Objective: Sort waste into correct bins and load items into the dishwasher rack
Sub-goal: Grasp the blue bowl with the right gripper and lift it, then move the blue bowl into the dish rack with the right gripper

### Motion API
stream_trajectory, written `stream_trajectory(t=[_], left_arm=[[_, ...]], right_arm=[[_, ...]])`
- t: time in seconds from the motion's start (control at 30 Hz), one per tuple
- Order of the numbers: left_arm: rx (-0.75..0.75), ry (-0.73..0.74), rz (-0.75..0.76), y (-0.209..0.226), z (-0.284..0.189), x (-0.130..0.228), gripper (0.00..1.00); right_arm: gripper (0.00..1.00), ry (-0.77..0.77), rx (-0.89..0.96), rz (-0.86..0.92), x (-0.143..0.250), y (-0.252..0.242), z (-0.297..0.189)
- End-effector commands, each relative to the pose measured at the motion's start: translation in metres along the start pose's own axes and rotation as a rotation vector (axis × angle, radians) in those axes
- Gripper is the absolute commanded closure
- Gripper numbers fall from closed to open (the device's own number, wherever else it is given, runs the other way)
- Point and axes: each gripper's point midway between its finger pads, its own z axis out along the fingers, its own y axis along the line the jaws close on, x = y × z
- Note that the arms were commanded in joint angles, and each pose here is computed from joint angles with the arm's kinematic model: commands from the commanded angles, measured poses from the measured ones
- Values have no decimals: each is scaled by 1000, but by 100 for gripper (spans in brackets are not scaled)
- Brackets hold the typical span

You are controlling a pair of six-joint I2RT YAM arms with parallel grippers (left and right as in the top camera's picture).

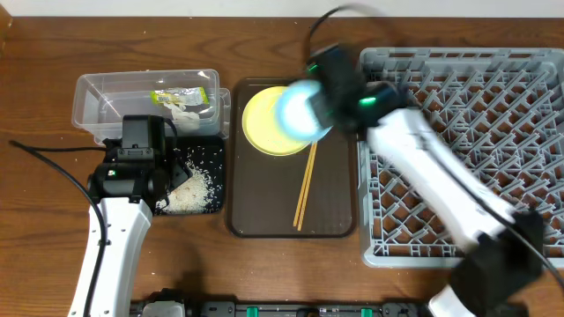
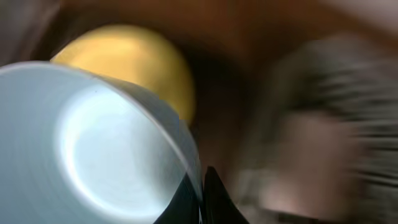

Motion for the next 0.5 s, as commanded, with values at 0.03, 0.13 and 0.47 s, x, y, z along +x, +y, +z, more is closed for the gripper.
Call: stream_trajectory(t=[0.03, 0.13, 0.47], left_arm=[[-28, -4, -12, 6, 3, 0, 24], [-28, -4, -12, 6, 3, 0, 24], [-28, -4, -12, 6, 3, 0, 24]], right_arm=[[99, -32, 426, -47, -12, -119, -33], [99, 15, 679, -63, -7, -183, -51], [99, 119, 1100, 134, 29, -289, -83]])
